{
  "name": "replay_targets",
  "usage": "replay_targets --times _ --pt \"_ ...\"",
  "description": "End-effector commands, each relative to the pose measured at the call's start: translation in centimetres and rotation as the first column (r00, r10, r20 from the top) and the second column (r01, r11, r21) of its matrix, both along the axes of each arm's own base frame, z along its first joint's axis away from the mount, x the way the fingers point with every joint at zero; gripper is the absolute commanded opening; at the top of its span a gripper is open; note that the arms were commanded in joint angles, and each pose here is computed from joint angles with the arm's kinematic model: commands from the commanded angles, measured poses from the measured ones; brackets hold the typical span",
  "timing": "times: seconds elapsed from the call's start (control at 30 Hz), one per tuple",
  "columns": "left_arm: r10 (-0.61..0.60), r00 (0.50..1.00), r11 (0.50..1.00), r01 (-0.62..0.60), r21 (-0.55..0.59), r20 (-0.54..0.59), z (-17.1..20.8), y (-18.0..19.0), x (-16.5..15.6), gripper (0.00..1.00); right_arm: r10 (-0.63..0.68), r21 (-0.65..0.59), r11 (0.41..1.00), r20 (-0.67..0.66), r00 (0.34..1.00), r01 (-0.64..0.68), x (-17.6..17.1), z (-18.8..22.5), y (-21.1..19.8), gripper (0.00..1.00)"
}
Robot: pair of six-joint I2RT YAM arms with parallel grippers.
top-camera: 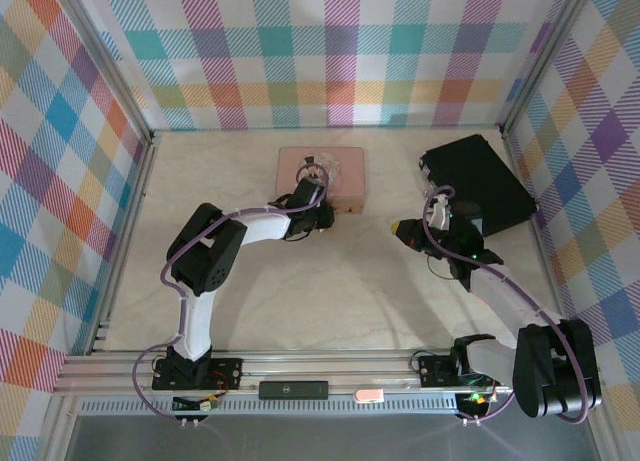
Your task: Unlock a padlock with a key
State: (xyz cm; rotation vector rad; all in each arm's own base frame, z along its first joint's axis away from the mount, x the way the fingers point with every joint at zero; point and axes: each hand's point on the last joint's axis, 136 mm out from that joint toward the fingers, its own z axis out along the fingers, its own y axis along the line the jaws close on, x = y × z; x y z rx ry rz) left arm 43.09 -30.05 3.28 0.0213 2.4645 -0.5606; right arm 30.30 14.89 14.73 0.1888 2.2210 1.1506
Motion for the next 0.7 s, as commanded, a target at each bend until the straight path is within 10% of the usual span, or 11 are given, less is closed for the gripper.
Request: replay_targets --times 0.0,0.67 --pt "-0.01 1.0 0.999 0.01 -0.034 -0.023 -0.9 -0.7 -0.4 0.07 0.004 0.023 1.0 0.018 1.0 -0.005 -0.2 0.3 0.0 0.0" --pt "0.19 0.965 0.872 -0.25 -0.42 -0.179 4.1 -0.6 -4.2 0.0 0.14 0.108 0.986 -0.107 0.984 -0.128 -0.5 -3.4 3.8 0.0"
